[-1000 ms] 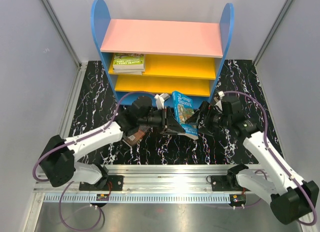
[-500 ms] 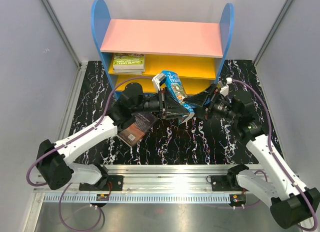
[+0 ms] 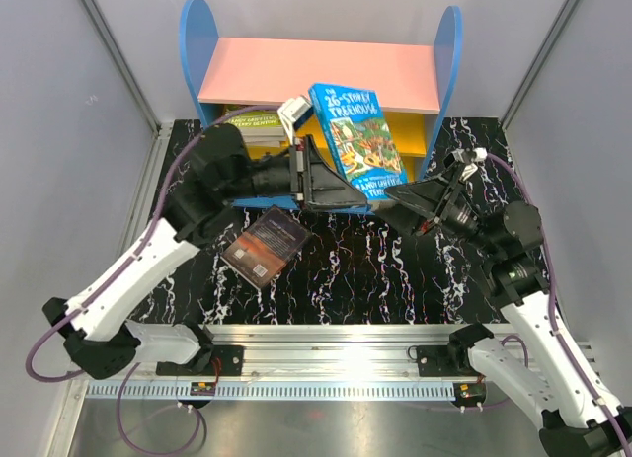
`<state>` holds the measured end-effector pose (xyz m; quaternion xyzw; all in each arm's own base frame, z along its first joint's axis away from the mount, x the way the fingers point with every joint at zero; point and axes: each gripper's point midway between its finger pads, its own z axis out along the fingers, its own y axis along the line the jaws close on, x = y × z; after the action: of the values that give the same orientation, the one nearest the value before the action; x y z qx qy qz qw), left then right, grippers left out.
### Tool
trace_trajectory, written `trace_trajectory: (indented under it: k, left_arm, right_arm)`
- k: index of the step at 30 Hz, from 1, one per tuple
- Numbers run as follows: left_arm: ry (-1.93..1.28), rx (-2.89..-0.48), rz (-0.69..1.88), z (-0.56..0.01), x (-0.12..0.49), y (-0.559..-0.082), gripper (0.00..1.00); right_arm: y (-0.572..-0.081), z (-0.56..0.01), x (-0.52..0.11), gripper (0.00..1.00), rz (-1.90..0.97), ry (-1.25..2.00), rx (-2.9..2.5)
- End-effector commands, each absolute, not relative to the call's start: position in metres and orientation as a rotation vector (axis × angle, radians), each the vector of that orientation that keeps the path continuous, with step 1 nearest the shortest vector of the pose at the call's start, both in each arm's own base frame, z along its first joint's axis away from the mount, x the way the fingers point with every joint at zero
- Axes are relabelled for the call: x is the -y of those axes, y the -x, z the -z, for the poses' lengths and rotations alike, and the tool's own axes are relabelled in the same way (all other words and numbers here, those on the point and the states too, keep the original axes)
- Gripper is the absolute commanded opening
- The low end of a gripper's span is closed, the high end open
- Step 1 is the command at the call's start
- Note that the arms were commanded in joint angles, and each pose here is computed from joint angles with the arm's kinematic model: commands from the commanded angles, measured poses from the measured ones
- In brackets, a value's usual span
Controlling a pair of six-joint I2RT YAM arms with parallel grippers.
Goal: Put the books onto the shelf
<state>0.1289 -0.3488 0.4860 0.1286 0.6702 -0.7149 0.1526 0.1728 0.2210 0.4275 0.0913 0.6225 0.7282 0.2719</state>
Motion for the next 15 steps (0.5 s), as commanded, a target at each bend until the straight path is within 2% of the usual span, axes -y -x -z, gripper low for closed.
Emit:
trace_trajectory:
  k: [1,6,11,15]
  left_arm:
    - [-0.52,-1.427,1.988,-0.594,0.296,-0.095,0.0]
    - [-0.481,-1.514,1.897,-0.579,0.283,-0.091,0.0]
    - [-0.435,-1.496,1.895,-0.57,0.271,-0.086,0.0]
    - [-0.403,-1.522,1.881,-0.556,0.267,-0.086,0.0]
  right_arm:
    - [-0.162,-0.439,-0.231,1.0,-2.17,-0.232,-1.67]
    - [-0.174,-0.482,-0.221,1.0,-2.364,-0.284,-1.396]
    - [-0.182,-0.511,-0.214,1.0,-2.485,-0.273,-1.227]
    - [-0.178,-0.552,-0.186,1.0,-2.654,-0.207,-0.873]
